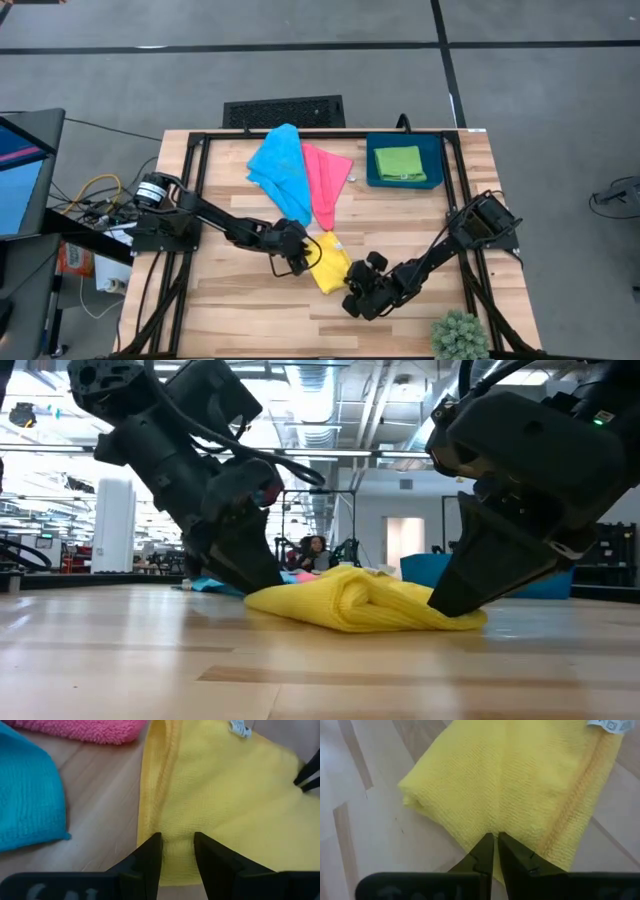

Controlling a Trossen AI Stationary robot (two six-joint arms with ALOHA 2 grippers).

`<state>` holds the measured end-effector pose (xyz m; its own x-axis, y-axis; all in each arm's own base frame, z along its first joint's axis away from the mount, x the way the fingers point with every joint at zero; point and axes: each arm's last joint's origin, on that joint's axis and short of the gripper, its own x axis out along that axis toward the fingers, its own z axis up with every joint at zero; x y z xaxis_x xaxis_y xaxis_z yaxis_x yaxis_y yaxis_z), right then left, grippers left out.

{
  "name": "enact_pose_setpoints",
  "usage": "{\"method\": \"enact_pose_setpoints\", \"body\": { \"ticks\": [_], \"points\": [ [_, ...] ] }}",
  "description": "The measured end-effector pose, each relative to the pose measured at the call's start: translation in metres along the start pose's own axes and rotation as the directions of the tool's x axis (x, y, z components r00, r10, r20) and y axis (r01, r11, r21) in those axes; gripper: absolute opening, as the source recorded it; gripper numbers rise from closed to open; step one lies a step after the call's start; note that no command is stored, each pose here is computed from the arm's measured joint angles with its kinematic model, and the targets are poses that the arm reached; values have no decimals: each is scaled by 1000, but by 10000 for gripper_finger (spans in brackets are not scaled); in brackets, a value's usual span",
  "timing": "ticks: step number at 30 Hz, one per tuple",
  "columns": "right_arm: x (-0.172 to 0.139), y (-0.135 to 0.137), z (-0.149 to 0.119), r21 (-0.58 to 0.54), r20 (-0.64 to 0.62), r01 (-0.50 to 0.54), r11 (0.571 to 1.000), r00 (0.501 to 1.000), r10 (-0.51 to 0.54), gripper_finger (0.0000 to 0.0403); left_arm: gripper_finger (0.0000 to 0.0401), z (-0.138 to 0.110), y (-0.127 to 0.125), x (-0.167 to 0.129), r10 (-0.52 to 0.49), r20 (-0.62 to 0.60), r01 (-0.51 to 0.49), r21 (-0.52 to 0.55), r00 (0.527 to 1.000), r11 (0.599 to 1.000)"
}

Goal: Fold microfiber towels
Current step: Fold the yellow towel

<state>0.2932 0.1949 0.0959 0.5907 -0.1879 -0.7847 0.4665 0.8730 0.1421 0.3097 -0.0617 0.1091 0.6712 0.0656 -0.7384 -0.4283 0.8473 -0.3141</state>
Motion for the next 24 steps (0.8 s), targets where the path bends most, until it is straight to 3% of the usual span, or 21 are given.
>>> {"method": "enact_pose_setpoints", "body": {
  "ticks": [5, 8, 12, 17, 24],
  "points": [
    [-6, 0, 4, 4, -1, -12, 1000, 1000, 12, 56, 112, 1, -1, -2, -34, 5, 34, -29, 999, 999],
    [-22, -5, 12, 12, -11, -5, 1000, 1000, 5, 56, 112, 6, -7, -3, -100, 16, 101, -116, 995, 988],
    [-59, -14, 30, 210, -29, 4, 978, 1000, 3, 56, 112, 18, -20, -9, -174, 49, 180, -198, 984, 964],
    [-89, -30, 32, 478, -243, 104, 872, 970, 18, 72, 112, 37, -32, -23, -227, 114, 248, -239, 967, 939],
    [-85, -14, 21, 678, -225, 89, 730, 970, 91, 192, 112, 66, -26, -25, -248, 182, 281, -187, 951, 941]
  ]
}}
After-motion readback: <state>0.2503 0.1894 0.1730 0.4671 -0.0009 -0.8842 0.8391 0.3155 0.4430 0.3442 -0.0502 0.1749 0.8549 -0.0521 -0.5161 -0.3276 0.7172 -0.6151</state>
